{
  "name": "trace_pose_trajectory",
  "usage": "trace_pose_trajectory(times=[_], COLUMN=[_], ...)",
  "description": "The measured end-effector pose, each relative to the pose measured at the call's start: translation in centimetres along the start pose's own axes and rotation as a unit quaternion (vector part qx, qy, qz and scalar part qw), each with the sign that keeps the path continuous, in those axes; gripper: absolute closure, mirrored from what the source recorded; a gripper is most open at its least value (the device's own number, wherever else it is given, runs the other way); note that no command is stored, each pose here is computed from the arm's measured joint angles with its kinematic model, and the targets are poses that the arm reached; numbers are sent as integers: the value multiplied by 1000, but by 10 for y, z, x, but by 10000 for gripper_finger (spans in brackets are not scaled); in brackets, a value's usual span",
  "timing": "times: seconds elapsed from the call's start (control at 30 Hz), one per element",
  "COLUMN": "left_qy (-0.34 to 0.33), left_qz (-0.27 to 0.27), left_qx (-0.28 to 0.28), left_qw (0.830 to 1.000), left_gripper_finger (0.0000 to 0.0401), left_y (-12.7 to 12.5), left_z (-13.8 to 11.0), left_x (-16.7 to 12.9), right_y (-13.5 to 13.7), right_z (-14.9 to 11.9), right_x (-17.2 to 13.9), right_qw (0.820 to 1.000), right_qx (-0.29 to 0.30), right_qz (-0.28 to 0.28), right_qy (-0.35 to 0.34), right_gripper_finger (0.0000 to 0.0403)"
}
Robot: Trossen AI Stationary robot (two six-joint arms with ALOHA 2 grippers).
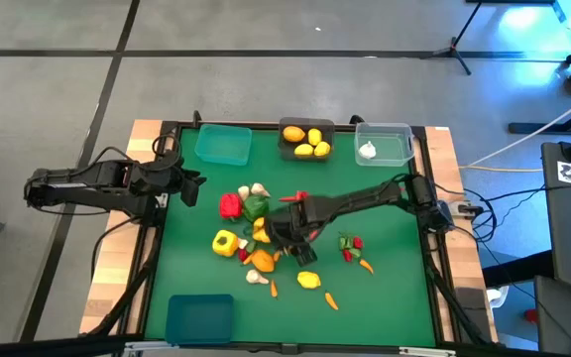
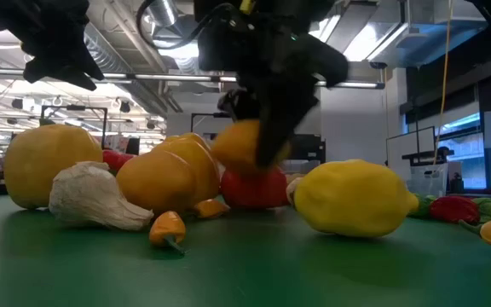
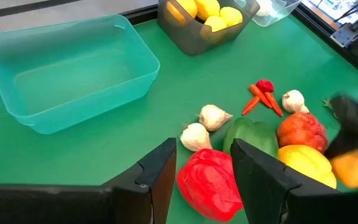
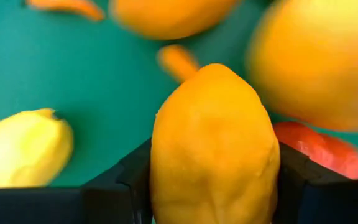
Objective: Sort produce into baskets
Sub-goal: Put the yellow lemon into the black bin
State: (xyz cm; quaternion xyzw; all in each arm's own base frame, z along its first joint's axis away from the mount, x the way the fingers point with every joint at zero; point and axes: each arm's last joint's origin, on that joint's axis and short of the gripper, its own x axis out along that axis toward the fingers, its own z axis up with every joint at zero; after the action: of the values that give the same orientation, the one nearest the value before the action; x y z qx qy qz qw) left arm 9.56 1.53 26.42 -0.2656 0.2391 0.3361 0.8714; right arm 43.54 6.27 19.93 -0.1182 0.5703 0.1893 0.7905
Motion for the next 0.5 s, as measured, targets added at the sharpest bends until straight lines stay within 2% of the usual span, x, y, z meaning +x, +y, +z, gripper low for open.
trace_pose_trajectory(times=[0.13,0.27,0.5], left_qy=[0,0,0], left_qz=[0,0,0], left_qx=[0,0,0], left_qw=[1000,1000,1000], left_gripper_finger=[251,251,251], left_y=[0,0,0], left_z=[0,0,0], left_x=[0,0,0], right_y=[-28,-65,-141], right_z=[-3,-15,-54], right_x=[-36,-81,-132], right_qw=[998,992,965], right_qx=[25,55,138], right_qz=[-35,-91,-200], right_qy=[-35,-74,-102], right_gripper_finger=[200,200,199])
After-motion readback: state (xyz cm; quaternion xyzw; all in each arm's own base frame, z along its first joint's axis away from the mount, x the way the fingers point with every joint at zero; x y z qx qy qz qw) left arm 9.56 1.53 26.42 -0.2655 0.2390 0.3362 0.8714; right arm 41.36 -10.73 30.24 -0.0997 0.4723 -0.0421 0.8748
